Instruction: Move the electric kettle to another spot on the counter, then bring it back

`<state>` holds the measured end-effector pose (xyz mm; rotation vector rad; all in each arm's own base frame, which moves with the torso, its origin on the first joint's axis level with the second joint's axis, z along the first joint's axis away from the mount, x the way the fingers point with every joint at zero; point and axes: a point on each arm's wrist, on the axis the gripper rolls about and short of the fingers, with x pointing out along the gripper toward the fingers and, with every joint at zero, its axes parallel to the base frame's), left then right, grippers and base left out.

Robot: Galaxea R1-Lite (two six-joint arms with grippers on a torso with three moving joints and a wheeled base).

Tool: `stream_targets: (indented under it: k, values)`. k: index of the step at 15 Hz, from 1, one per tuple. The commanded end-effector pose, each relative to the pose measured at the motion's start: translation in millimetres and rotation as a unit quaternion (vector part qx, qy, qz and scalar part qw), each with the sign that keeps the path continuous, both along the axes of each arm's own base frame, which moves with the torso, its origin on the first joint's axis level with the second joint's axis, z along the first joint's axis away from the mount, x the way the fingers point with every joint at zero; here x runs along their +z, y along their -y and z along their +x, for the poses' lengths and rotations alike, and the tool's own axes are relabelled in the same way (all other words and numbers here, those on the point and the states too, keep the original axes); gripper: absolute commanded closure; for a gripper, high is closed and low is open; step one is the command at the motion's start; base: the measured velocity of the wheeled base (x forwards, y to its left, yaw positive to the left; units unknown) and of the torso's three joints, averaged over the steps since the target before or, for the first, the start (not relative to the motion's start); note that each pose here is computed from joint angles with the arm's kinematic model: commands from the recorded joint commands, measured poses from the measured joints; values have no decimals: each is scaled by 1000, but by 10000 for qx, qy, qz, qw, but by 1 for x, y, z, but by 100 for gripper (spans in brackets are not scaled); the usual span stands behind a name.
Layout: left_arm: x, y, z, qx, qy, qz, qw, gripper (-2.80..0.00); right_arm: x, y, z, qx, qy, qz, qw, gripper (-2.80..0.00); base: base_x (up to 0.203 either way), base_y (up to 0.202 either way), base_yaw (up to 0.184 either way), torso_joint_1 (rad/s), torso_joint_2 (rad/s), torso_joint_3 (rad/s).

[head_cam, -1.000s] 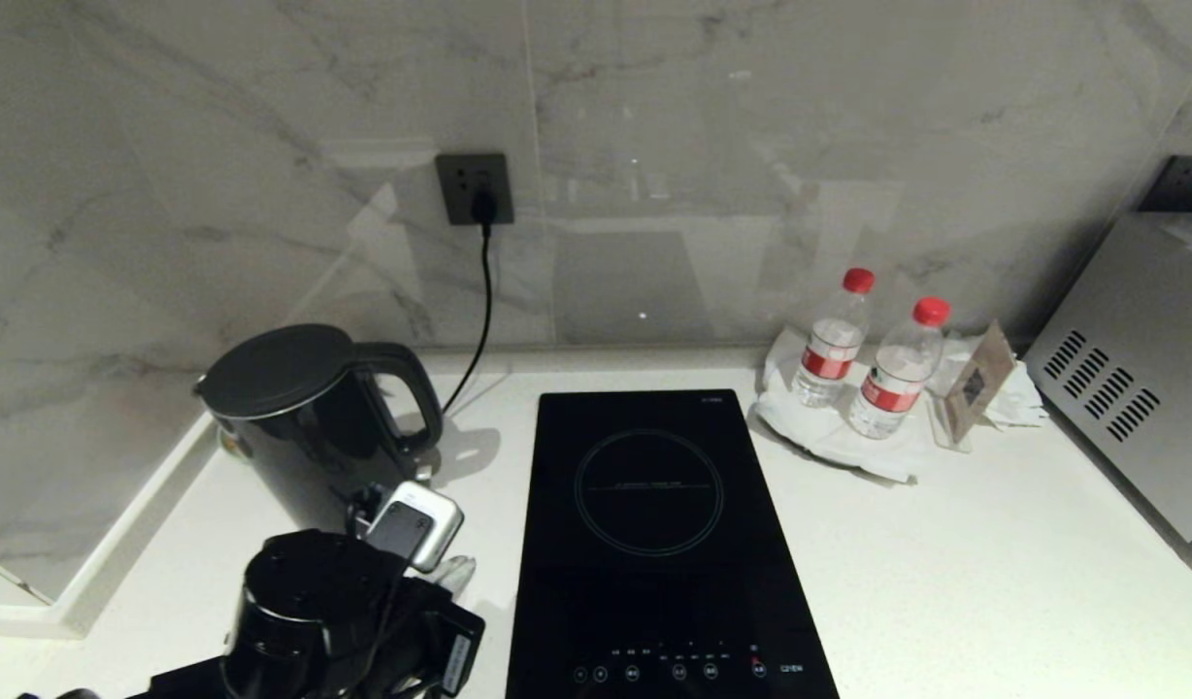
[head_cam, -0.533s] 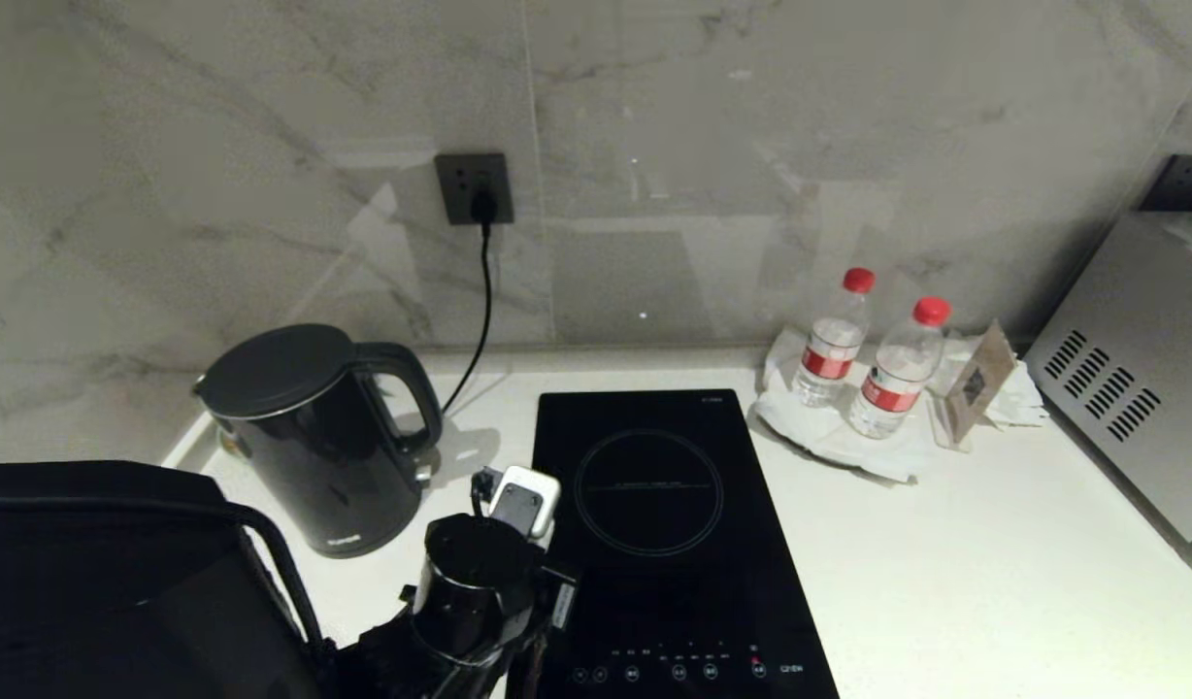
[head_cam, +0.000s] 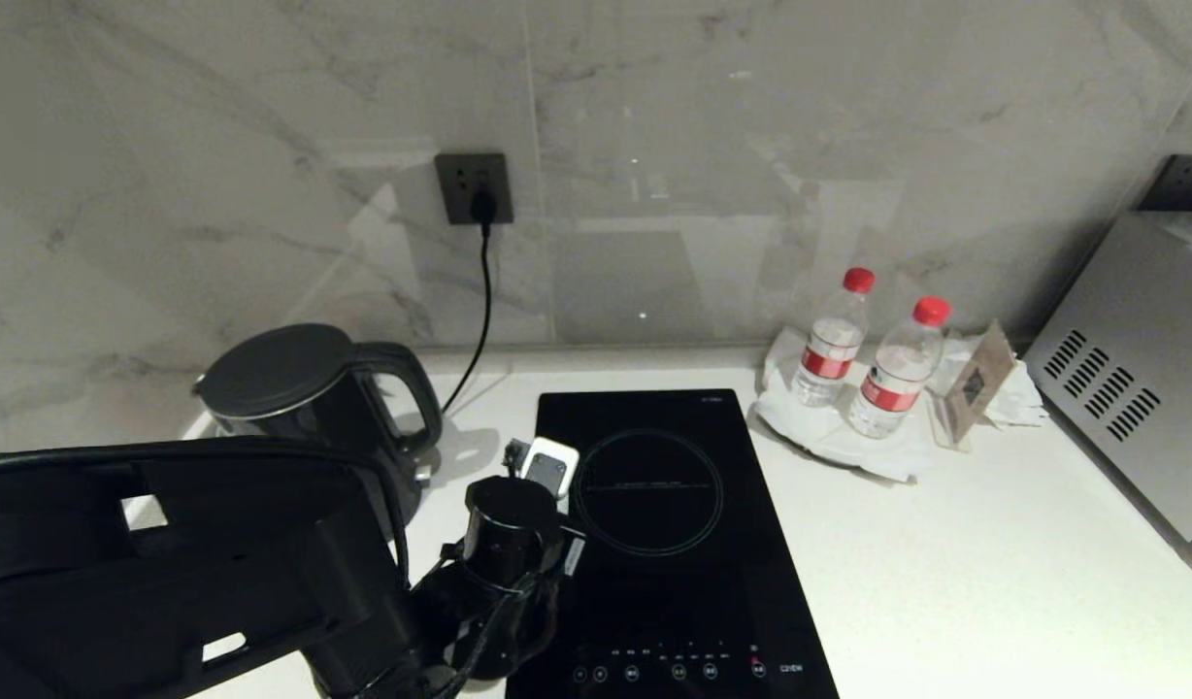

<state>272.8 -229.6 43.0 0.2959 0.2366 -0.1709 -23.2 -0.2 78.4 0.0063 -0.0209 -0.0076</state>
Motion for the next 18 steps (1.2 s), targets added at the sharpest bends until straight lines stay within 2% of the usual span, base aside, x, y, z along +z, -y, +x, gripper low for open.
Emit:
stream_targets:
  k: [1,5,9,13,18]
  values:
    - [-11,-9,15,252,-35,78,9996,-280,0,0,0,0,3,0,10000,0,0,0,0,0,0,0]
    - [-24,-13,34,443,-51,178,9988,-280,0,0,0,0,3,0,10000,0,0,0,0,0,0,0]
    - [-25,-21,41,751,-20,225,9969,-280,0,0,0,0,3,0,10000,0,0,0,0,0,0,0]
    - [-22,-39,49,1043,-15,202,9943,-280,0,0,0,0,3,0,10000,0,0,0,0,0,0,0]
    - [-24,-50,56,1213,-36,219,9924,-280,0,0,0,0,3,0,10000,0,0,0,0,0,0,0]
